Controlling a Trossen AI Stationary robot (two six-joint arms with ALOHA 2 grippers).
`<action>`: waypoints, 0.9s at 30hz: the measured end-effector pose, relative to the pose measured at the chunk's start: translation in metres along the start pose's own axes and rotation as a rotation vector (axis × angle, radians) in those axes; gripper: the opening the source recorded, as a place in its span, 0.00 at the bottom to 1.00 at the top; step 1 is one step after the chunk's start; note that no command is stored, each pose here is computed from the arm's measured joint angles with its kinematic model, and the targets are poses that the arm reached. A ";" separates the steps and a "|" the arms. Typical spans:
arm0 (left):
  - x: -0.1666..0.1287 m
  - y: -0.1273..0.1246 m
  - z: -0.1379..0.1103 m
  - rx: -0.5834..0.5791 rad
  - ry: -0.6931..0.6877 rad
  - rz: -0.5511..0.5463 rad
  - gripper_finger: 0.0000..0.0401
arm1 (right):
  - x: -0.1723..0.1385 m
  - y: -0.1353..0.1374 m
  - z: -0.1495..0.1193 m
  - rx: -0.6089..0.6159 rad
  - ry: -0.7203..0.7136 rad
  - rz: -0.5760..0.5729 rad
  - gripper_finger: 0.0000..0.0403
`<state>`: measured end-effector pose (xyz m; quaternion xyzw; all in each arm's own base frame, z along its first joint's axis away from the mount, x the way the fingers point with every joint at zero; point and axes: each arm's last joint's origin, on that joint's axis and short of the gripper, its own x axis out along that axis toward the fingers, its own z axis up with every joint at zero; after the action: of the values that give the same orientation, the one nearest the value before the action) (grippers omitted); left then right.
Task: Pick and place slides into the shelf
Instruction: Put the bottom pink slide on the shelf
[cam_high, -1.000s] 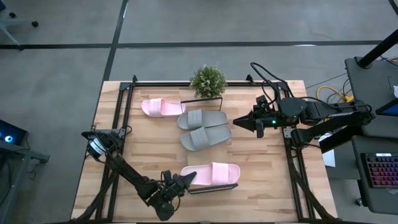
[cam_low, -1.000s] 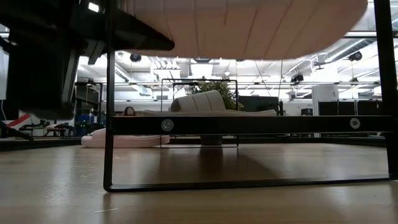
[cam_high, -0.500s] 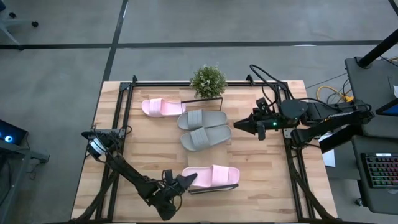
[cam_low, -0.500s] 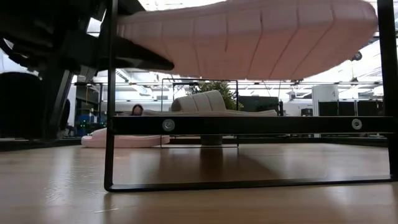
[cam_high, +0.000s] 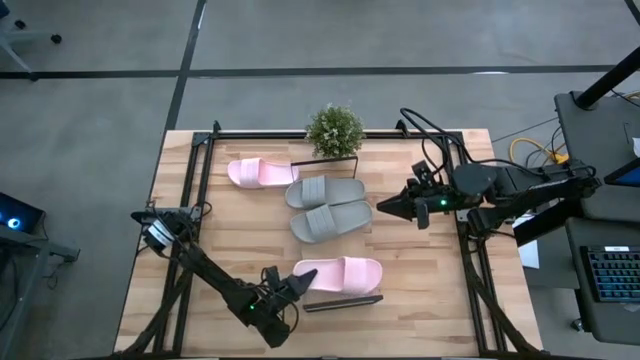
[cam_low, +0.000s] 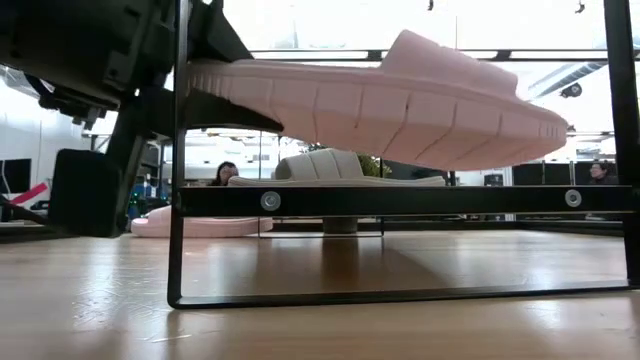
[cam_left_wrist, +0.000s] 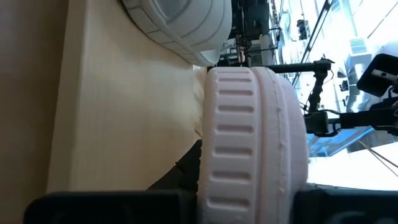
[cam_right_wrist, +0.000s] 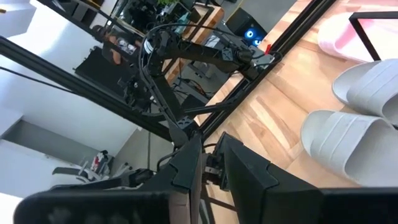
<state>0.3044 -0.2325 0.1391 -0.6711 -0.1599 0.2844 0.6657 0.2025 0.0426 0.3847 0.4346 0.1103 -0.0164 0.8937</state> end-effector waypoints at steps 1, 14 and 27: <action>0.000 0.000 0.000 -0.001 0.000 0.000 0.10 | 0.000 0.000 0.000 0.000 0.001 0.000 0.16; -0.003 0.001 -0.002 -0.001 0.037 0.020 0.10 | 0.000 0.000 -0.001 0.002 0.005 0.000 0.16; 0.003 0.024 -0.034 -0.105 0.038 -0.022 0.10 | 0.008 -0.002 -0.004 0.001 0.021 -0.021 0.16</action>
<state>0.3224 -0.2594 0.1134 -0.7085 -0.1694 0.2553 0.6357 0.2092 0.0452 0.3794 0.4339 0.1243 -0.0213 0.8921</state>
